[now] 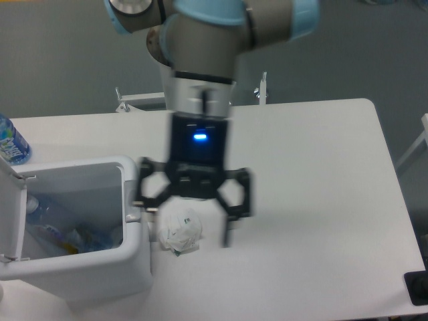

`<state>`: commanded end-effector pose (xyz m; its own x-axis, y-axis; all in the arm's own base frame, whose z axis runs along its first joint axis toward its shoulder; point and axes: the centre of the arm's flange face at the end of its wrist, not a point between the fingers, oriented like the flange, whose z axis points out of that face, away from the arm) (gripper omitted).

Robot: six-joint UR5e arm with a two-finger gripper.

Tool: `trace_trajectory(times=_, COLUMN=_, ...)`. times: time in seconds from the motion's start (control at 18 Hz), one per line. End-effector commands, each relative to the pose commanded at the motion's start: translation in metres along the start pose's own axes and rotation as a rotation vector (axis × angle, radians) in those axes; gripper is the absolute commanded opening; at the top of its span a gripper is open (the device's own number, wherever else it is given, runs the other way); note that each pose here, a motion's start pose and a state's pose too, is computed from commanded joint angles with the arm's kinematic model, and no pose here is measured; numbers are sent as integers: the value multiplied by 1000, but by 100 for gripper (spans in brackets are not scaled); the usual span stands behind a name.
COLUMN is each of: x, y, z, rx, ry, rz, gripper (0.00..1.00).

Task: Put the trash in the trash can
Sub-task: 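Move the open gripper down onto the crumpled white tissue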

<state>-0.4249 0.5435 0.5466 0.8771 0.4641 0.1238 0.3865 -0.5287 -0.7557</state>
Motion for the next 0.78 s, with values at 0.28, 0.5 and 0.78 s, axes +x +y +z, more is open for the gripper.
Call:
trace_trajectory(times=0.28, x=-29, y=65, z=35, rx=-141, ry=18, rz=180, gripper=100)
trace_trajectory(times=0.5, x=-20, y=157, z=51, rx=-339, ry=38, rz=389, gripper=100)
trace_trajectory(times=0.78, x=40, y=237, z=88, rx=-518, ry=110, rz=474, gripper=100)
